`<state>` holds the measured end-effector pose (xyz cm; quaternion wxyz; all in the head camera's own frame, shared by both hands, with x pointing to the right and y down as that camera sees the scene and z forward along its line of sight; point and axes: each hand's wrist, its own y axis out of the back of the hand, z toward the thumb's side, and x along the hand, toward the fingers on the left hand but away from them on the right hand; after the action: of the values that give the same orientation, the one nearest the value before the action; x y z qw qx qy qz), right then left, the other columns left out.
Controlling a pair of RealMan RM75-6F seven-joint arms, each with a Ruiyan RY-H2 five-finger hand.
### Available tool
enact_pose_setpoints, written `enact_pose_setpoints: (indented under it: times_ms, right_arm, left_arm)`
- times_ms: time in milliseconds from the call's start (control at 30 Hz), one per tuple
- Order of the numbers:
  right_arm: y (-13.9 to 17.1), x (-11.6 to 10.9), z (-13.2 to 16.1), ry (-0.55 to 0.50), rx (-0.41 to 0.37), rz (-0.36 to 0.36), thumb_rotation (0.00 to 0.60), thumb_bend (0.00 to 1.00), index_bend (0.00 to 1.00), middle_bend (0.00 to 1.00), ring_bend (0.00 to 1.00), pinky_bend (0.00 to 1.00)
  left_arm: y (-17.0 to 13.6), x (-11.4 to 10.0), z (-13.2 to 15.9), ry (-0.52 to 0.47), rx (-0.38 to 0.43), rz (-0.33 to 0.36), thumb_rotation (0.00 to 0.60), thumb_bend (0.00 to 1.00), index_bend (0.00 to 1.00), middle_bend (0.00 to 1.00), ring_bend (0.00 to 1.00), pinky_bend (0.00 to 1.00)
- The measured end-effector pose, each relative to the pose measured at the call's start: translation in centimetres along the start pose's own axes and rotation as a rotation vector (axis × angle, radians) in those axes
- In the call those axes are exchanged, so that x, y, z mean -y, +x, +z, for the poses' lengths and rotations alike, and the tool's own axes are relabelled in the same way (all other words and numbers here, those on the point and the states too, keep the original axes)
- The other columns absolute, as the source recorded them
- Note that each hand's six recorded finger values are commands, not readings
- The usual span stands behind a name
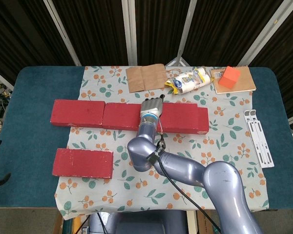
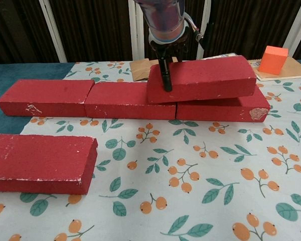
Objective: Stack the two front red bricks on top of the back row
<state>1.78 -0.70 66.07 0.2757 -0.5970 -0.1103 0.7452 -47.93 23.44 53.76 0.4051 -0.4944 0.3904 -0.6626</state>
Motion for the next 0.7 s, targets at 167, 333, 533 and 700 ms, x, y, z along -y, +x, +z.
enact_pose_setpoints:
  times_ms: [167,333,533,700]
  right_arm:
    - [-0.6,0.2,0.3,-0.031,-0.032,0.010,0.600,0.21,0.29,0.30,0.28,0.00]
    - [-0.9,-0.2,0.1,-0.037,-0.030,0.001,0.600,0.21,0.30,0.31,0.28,0.00]
    - [-1.1,-0.5,0.1,-0.042,-0.030,-0.013,0.600,0.21,0.30,0.31,0.28,0.00]
    - [-1.3,-0.2,0.5,-0.048,-0.046,-0.012,0.600,0.21,0.30,0.31,0.28,0.00]
  left_arm:
    - [0.2,0.3,0.2,0.007,0.001,-0.007,0.600,0.04,0.13,0.02,0.00,0.06]
    - [0.2,0.5,0.4,0.013,0.002,-0.012,0.600,0.04,0.13,0.02,0.00,0.06]
    - [0.2,0.3,0.2,0.015,-0.008,-0.005,0.600,0.04,0.13,0.02,0.00,0.06]
    - [0.3,0.4,0.2,0.017,-0.011,-0.006,0.600,0.04,0.13,0.02,0.00,0.06]
